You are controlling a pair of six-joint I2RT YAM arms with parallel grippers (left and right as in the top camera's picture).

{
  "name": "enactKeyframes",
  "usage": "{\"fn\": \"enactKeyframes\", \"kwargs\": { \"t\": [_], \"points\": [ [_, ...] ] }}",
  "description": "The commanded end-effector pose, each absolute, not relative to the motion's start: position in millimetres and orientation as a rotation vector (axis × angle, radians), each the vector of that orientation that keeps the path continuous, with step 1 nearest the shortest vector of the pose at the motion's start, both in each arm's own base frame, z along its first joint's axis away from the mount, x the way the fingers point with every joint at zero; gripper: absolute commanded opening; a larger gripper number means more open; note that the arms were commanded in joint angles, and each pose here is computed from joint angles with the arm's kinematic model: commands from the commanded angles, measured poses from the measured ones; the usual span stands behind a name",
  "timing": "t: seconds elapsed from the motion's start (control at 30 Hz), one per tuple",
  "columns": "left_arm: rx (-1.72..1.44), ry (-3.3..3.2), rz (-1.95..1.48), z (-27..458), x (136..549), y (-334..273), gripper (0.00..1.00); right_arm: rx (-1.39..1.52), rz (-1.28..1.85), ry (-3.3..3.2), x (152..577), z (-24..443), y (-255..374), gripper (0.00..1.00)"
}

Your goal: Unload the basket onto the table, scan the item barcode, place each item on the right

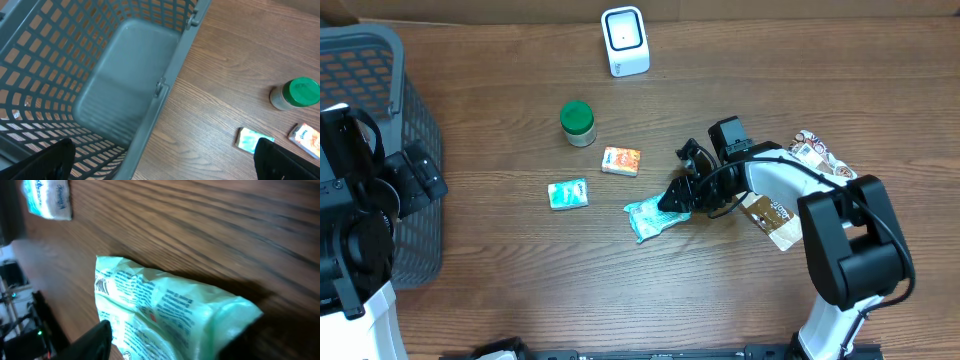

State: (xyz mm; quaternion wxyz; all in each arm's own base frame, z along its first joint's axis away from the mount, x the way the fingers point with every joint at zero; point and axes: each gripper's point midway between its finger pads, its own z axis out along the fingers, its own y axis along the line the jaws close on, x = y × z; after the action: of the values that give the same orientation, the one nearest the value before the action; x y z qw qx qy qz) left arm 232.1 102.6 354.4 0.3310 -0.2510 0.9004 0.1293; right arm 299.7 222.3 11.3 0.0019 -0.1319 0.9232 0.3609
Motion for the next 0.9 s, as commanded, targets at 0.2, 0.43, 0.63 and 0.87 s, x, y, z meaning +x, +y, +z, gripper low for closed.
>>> {"fn": "enactKeyframes", "kwargs": {
  "t": [0.2,0.43,0.63,0.87],
  "points": [
    [-0.687,2.312,0.339,363.4,229.0,104.8,1.00,-0.345,1.063,3.063,276.3,-41.9,210.6,0.14],
    [-0.687,2.312,0.339,363.5,229.0,104.7,0.99,-0.228,1.090,3.094,284.1,-31.3,201.5,0.04],
    [-0.687,2.312,0.339,363.4,229.0,104.8,0.99,-0.200,1.378,2.980,303.4,30.5,211.5,0.04],
    [-0.687,2.312,0.339,363.4,229.0,104.7,1.00,-0.339,1.471,2.721,328.6,132.5,221.8,0.04]
  ]
}}
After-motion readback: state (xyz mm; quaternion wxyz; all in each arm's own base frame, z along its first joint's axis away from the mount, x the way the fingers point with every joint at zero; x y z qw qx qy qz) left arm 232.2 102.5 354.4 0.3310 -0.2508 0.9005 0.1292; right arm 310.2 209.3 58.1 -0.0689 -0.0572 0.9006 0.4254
